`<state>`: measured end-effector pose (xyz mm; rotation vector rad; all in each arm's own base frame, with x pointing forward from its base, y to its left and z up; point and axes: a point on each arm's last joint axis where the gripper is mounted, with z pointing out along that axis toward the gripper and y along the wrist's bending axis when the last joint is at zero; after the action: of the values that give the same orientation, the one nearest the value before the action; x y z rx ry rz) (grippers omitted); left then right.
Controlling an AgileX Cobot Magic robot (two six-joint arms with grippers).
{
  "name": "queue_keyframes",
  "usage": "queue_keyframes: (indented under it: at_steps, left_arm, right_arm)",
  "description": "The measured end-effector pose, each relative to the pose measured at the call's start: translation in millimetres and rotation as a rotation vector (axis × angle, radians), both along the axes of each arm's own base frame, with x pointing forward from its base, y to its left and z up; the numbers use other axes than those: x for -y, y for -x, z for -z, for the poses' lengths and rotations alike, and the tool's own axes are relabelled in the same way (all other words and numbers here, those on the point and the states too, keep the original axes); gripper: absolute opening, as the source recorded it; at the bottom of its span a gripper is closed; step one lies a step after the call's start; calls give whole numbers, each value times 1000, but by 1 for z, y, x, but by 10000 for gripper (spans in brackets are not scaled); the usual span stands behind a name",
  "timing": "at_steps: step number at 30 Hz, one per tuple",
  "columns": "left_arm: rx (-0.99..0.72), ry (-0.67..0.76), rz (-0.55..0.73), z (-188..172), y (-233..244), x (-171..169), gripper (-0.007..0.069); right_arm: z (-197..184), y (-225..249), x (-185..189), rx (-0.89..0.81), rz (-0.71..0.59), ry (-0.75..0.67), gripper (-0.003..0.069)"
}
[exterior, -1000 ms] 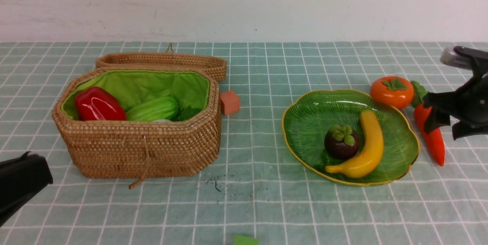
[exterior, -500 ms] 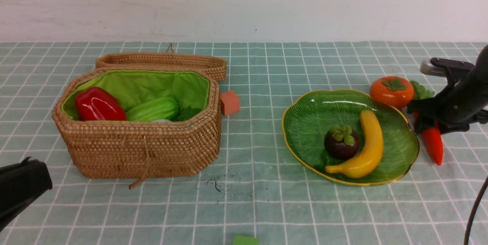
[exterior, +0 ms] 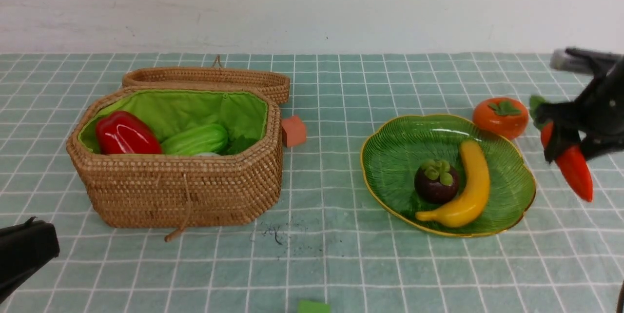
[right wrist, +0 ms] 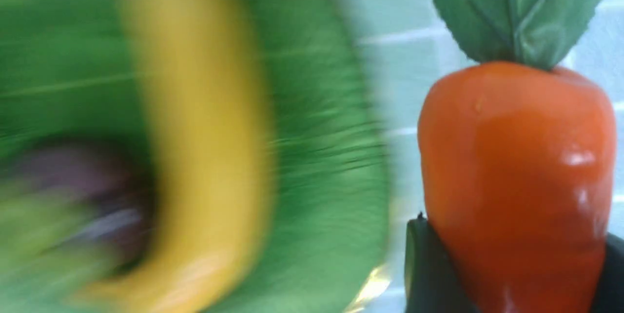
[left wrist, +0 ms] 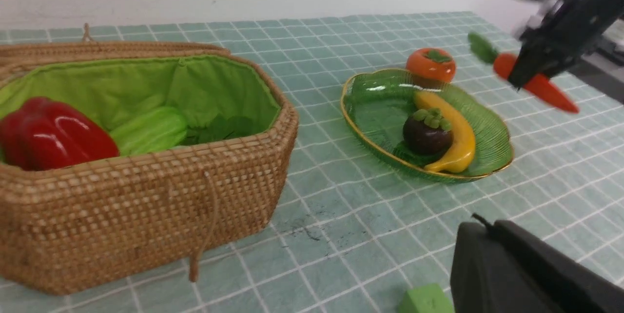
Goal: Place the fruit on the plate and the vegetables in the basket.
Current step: Use the right arm to grab a carrot and put it into the left basket
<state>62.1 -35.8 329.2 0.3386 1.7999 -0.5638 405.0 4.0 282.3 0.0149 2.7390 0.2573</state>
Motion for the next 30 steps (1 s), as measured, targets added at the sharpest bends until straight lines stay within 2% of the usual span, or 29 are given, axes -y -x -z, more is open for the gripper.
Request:
queue_keyframes:
  at_steps: [1,3,5,6,7,9,10,11,12,14,20,22,24,25,26,27,28,30]
  left_arm:
    - [1,-6,-3,0,0,0,-13]
    - [2,-46,-28,2,-1,-3,-13]
    - [8,-65,-38,2,-2,-4,-13]
    - [13,-71,-42,2,-2,-5,-13]
    - [13,-71,-42,2,-2,-5,-13]
    - [17,-72,-43,2,-2,-5,-13]
    - [19,-72,-42,2,-2,-5,-13]
    - [20,-71,-42,2,-2,-5,-13]
    - [22,-69,-40,2,-2,-4,-13]
    - [23,-68,-40,1,-2,-4,-13]
    - [25,-67,-39,1,-2,-4,-13]
    - [25,-67,-38,1,-2,-4,-13]
    - [25,-67,-38,1,-2,-4,-13]
    - [25,-67,-38,1,-2,-4,-13]
    - [25,-67,-38,1,-2,-4,-13]
    - [25,-67,-38,1,-2,-4,-13]
    - [24,-66,-38,1,-2,-4,-13]
    - [23,-65,-38,1,-2,-4,-13]
  right_arm:
    - [-5,0,-4,20,-17,-2,318]
    - [-48,8,-70,215,-288,-37,318]
    - [-74,19,-132,370,-534,-86,318]
    - [-87,29,-175,490,-722,-100,318]
    - [-90,30,-180,517,-742,-102,318]
    - [-99,46,-238,664,-949,-130,318]
    - [-101,51,-259,722,-1008,-139,318]
    - [-103,51,-263,744,-1011,-143,318]
    - [-95,53,-294,800,-1068,-144,318]
    - [-83,48,-314,838,-1079,-142,318]
    - [-28,18,-345,861,-1048,-79,321]
    - [-16,12,-348,857,-1034,-68,363]
    - [-12,10,-349,864,-1025,-62,484]
    - [-12,10,-349,864,-1025,-62,496]
    - [-14,10,-349,869,-1025,-62,591]
    - [-15,11,-348,872,-1024,-62,601]
    - [-25,14,-346,879,-1034,-57,652]
    - [-34,18,-342,878,-1041,-53,668]
